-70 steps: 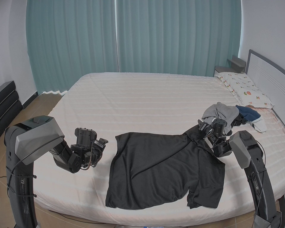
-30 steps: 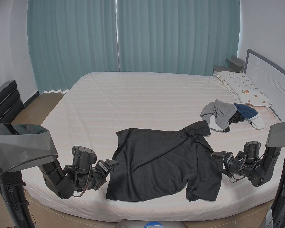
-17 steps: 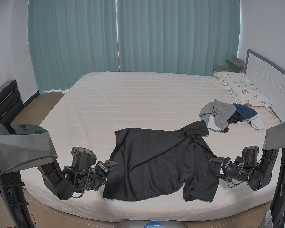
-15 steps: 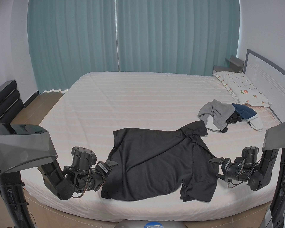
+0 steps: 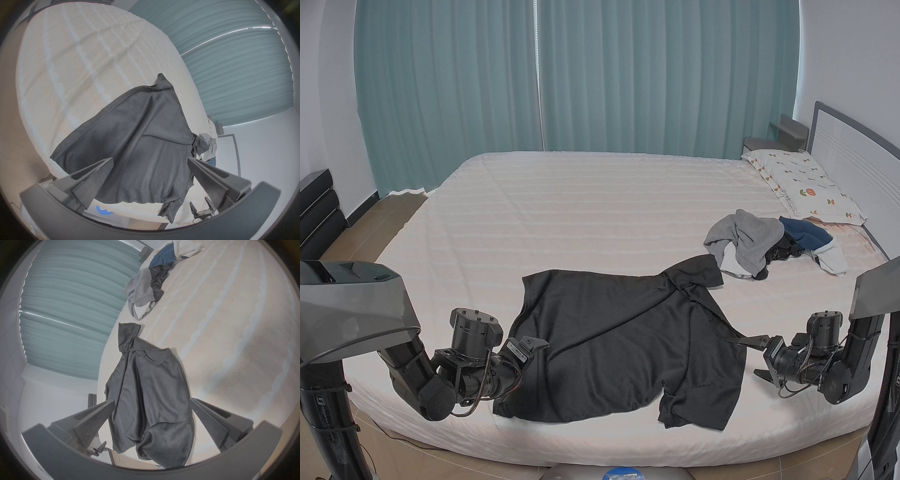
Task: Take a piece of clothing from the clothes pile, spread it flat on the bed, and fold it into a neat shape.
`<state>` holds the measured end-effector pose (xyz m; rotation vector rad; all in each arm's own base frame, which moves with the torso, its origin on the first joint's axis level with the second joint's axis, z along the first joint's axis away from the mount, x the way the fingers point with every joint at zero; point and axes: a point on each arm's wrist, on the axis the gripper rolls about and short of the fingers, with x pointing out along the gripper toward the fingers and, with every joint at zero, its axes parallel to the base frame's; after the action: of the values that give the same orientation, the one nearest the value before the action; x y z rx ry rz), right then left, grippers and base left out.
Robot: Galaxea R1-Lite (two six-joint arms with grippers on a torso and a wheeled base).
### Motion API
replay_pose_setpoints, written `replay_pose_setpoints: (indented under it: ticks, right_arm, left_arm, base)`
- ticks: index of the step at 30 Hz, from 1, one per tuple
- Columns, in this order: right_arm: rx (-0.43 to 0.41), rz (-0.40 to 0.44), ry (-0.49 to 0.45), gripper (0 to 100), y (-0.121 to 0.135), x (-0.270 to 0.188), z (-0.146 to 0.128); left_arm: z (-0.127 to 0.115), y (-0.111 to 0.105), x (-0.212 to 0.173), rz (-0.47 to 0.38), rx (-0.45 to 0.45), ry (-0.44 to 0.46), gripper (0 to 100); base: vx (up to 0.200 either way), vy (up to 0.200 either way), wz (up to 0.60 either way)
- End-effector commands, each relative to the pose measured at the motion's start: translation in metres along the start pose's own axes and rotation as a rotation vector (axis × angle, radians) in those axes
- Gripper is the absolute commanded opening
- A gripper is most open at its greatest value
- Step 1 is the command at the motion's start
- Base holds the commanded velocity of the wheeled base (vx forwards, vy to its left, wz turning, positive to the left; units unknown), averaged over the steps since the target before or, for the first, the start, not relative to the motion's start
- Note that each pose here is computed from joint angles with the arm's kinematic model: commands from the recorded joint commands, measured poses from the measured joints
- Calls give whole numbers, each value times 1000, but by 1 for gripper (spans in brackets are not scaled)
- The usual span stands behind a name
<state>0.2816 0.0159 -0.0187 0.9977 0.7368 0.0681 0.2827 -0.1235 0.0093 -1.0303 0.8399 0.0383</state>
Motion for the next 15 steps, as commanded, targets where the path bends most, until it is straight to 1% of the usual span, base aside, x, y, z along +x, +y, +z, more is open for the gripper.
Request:
replay_pose_setpoints:
  ticks: [1, 11, 15]
  right_arm:
    - [-3, -7, 9, 100, -2, 1, -2]
    - [-5, -7, 9, 100, -2, 1, -2]
    - [-5, -7, 9, 100, -2, 1, -2]
  left_arm:
    - [-1, 1, 2, 6, 4, 3, 100]
    - [-1, 2, 2, 11, 9, -3, 100]
    - [-1, 2, 3, 13, 14, -8, 100]
  base:
    - [-200, 0, 0]
    - [-200, 0, 0]
    - [0, 0, 0]
